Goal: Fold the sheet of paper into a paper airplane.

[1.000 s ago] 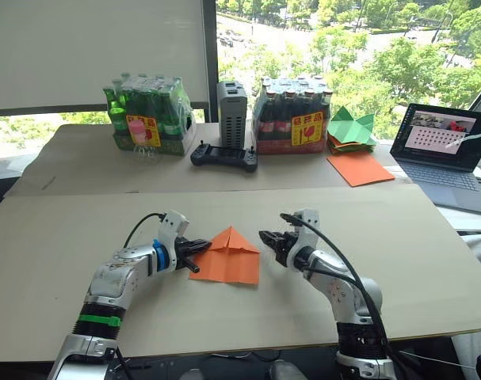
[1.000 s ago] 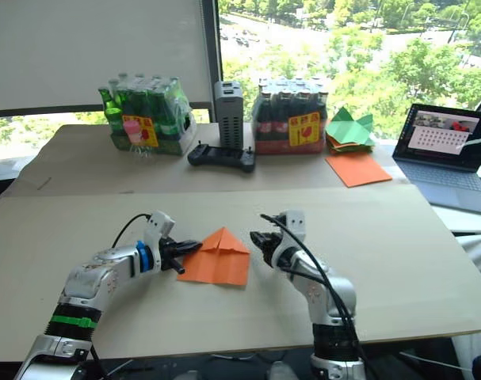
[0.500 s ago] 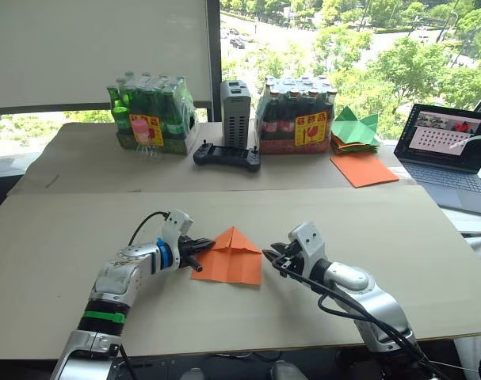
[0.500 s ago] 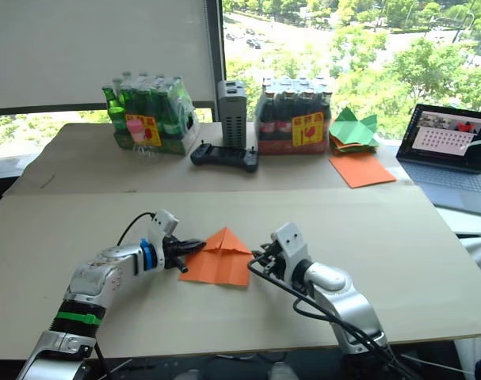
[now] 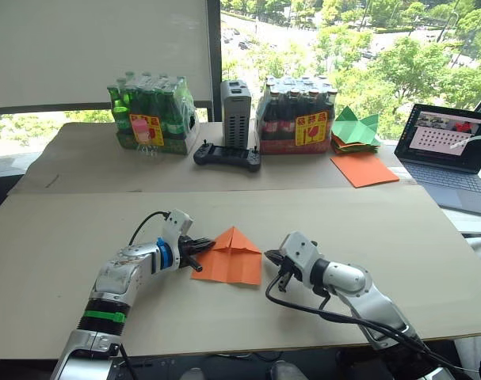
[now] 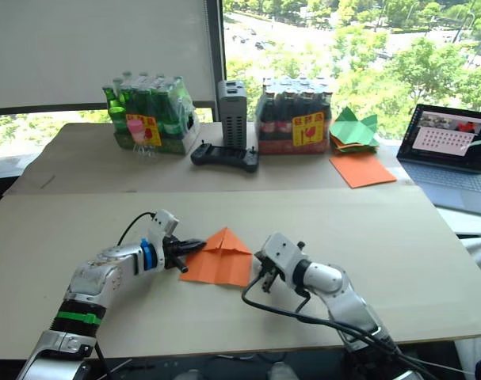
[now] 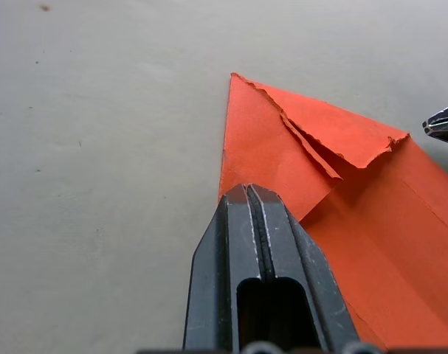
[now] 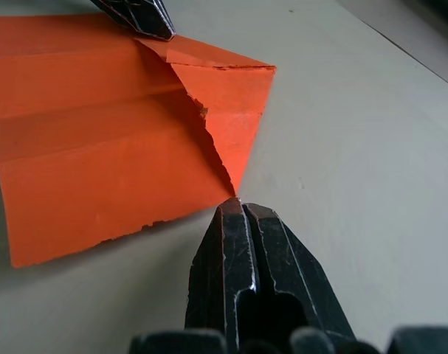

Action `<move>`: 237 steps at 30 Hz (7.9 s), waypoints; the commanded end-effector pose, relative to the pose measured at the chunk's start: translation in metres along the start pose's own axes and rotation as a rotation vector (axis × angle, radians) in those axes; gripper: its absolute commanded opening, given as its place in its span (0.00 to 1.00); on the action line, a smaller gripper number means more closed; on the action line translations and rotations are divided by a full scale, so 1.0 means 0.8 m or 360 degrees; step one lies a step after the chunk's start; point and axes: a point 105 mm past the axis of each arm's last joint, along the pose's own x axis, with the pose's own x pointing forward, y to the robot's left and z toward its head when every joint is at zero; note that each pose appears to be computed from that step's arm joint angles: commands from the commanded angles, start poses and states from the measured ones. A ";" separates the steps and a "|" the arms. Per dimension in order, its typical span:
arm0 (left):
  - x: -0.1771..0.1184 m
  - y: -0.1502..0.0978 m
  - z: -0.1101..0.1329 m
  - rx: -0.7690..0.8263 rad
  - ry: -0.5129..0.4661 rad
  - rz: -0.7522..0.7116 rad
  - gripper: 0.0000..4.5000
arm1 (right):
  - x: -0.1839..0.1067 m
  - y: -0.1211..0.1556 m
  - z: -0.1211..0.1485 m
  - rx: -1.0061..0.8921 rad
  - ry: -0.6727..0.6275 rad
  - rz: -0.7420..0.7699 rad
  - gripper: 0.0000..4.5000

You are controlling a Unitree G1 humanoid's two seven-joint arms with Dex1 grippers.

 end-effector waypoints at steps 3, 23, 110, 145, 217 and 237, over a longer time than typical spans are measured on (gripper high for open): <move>-0.003 0.004 -0.015 -0.0036 0.0065 0.0042 0.00 | 0.003 -0.001 0.014 -0.0050 -0.0057 0.0019 0.00; -0.004 0.004 -0.014 -0.0032 0.0063 0.0045 0.00 | 0.003 -0.001 0.011 -0.0056 -0.0030 0.0036 0.00; -0.013 0.006 -0.012 -0.0019 0.0071 0.0070 0.00 | 0.012 -0.005 0.053 0.0160 -0.0284 0.0047 0.00; 0.012 -0.019 -0.004 0.0066 0.0099 -0.0082 0.00 | 0.034 0.014 0.068 0.0321 -0.0330 0.0034 0.00; -0.030 0.019 -0.014 -0.0045 0.0024 0.0165 0.00 | 0.109 0.057 0.049 0.0199 -0.0094 0.0123 0.00; -0.020 0.012 -0.015 -0.0013 0.0044 0.0106 0.00 | 0.091 0.061 0.049 0.0310 -0.0087 0.0178 0.00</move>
